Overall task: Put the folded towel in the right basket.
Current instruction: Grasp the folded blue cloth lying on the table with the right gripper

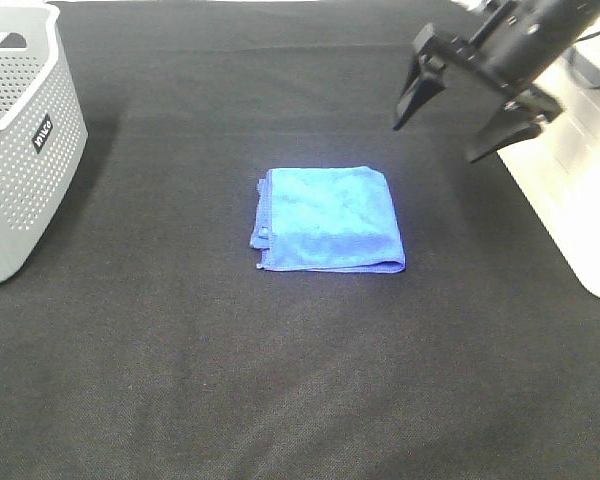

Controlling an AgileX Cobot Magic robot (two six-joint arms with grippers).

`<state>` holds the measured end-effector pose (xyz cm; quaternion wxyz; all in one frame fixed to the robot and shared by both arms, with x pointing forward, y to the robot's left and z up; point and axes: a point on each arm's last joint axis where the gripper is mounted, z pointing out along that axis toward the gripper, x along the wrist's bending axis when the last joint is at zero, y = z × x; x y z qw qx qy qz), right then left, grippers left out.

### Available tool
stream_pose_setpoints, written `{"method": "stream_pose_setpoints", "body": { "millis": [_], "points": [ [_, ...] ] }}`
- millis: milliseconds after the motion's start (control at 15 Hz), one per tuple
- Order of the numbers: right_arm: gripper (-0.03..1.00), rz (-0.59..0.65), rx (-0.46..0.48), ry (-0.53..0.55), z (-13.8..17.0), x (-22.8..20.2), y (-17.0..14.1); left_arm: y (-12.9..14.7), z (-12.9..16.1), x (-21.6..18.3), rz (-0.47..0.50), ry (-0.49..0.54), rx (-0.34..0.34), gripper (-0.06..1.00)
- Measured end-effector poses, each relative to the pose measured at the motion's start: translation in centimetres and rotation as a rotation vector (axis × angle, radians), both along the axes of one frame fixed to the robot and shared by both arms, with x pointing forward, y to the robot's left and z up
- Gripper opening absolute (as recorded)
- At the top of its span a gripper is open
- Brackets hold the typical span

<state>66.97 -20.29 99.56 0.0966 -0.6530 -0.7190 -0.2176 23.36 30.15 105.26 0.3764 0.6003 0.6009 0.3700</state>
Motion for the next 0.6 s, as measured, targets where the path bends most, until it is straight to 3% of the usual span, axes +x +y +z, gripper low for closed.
{"method": "stream_pose_setpoints", "body": {
  "millis": [467,600],
  "points": [
    [0.96,-0.057,-0.021,0.141,-10.3,3.2,-1.1,0.0,0.0,0.0,0.0,0.0,0.0,0.99],
    [0.96,-0.076,-0.026,0.115,-10.8,3.6,-1.5,0.0,0.0,0.0,0.0,0.0,0.0,0.99]
  ]
}}
